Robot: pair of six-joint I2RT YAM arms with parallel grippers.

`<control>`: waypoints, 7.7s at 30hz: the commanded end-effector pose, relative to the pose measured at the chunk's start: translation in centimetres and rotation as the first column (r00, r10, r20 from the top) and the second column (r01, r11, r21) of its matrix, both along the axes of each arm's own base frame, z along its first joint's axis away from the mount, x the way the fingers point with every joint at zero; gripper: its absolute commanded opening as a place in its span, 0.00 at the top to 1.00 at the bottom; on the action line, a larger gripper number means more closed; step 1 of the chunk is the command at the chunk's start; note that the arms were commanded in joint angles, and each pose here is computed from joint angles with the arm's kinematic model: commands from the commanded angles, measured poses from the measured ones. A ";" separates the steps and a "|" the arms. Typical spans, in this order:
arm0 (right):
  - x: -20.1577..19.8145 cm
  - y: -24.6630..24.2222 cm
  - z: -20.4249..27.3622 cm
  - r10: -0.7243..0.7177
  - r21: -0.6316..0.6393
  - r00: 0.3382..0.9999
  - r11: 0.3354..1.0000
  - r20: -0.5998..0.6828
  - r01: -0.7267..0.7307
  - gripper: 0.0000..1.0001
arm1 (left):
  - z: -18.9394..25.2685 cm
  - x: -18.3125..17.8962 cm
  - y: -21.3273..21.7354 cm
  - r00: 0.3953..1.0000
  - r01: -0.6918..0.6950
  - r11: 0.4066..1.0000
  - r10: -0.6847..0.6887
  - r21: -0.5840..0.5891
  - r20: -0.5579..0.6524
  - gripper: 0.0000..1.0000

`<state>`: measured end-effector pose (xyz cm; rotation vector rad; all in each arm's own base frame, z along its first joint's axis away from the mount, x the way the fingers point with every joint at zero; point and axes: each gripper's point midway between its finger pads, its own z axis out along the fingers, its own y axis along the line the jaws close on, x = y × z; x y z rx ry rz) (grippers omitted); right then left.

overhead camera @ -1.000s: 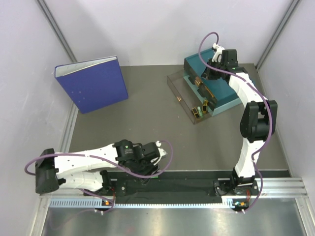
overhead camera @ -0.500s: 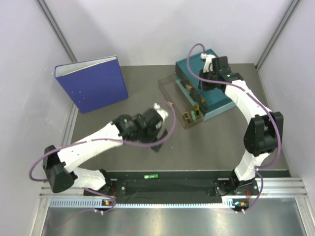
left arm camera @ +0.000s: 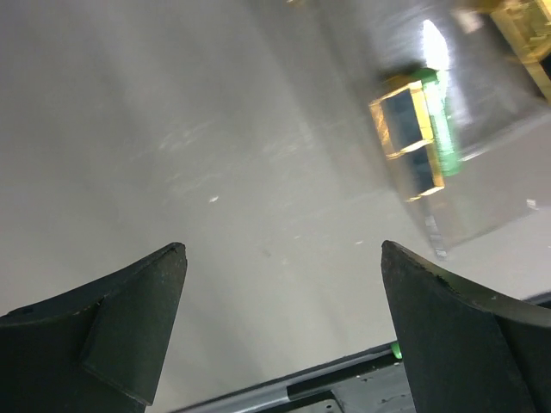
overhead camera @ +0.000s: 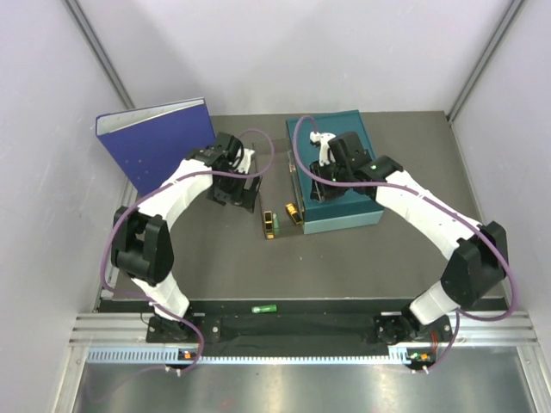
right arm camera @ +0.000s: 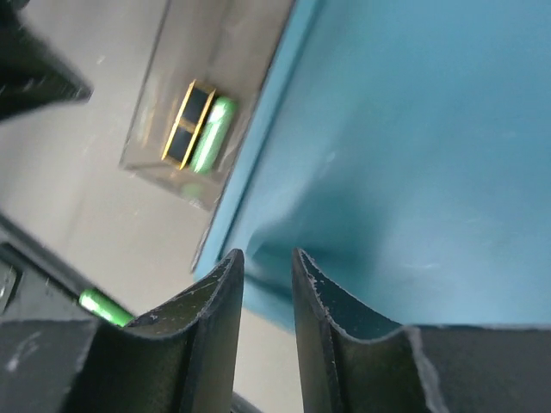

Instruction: Organize the makeup

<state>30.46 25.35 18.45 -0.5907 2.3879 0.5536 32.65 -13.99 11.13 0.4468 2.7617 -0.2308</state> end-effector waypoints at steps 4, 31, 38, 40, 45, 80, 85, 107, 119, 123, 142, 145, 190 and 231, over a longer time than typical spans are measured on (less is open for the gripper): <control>3.3 1.6 3.6 -0.081 0.053 0.994 0.996 0.076 0.077 0.70 | 3.5 1.5 -3.2 0.992 0.101 0.985 -0.089 -0.143 0.085 0.01; 6.7 5.1 -3.2 -0.065 -0.326 0.997 0.944 -0.042 0.048 1.00 | 4.4 5.7 1.9 0.990 -0.077 0.991 0.089 -0.108 0.112 0.01; 8.5 -0.2 -4.5 -0.165 -0.428 0.986 0.894 -0.033 0.135 1.00 | 3.9 6.1 1.7 0.992 -0.075 0.991 0.085 -0.107 0.096 0.01; 9.1 -2.1 -4.9 -0.197 -0.445 0.980 0.881 -0.034 0.162 1.00 | 3.8 6.3 1.6 0.992 -0.074 0.991 0.085 -0.111 0.094 0.01; 10.5 -6.7 -6.2 -0.281 -0.504 0.959 0.835 -0.046 0.221 1.00 | 3.6 6.7 1.3 0.993 -0.075 0.990 0.085 -0.118 0.083 0.01; 15.1 -7.6 5.8 -0.240 -0.224 0.937 0.928 0.255 0.299 1.00 | 5.7 8.3 -1.6 0.984 -0.019 0.958 0.068 -0.287 0.162 0.01; 10.8 -2.8 6.2 -0.112 -0.208 0.965 0.965 0.236 0.162 0.95 | 5.5 7.5 -1.3 0.988 -0.050 0.940 0.097 -0.338 0.122 0.01; -17.8 10.9 -2.1 0.594 -0.192 0.802 0.781 -0.067 -0.594 0.57 | 4.9 5.4 -1.4 0.988 -0.152 0.723 0.094 -0.674 -0.122 0.01; -25.4 15.7 -7.6 0.683 -0.214 0.729 0.706 -0.050 -0.675 0.60 | 3.7 4.9 -1.9 0.985 -0.166 0.678 0.082 -0.716 -0.150 0.01; -26.2 17.0 -10.0 0.697 -0.216 0.715 0.691 -0.051 -0.689 0.61 | 4.0 4.5 -2.0 0.987 -0.157 0.670 0.078 -0.725 -0.141 0.01; -24.8 16.7 -16.9 0.687 -0.302 0.724 0.677 -0.068 -0.671 0.64 | 3.7 3.2 -2.1 0.982 -0.176 0.664 0.070 -0.726 -0.174 0.01; -24.6 16.6 -17.5 0.685 -0.310 0.725 0.675 -0.073 -0.670 0.64 | 3.7 3.2 -2.0 0.981 -0.180 0.667 0.074 -0.723 -0.177 0.01; -18.3 11.0 -13.8 0.679 -0.489 0.730 0.614 -0.073 -0.620 1.00 | 4.1 5.7 -1.7 0.977 -0.207 0.684 0.102 -0.699 -0.189 0.01; 20.0 -6.4 -4.7 -0.207 -0.367 0.941 0.881 0.269 0.298 0.78 | 4.3 8.2 -14.9 0.964 0.239 0.740 -0.260 -0.628 0.061 0.01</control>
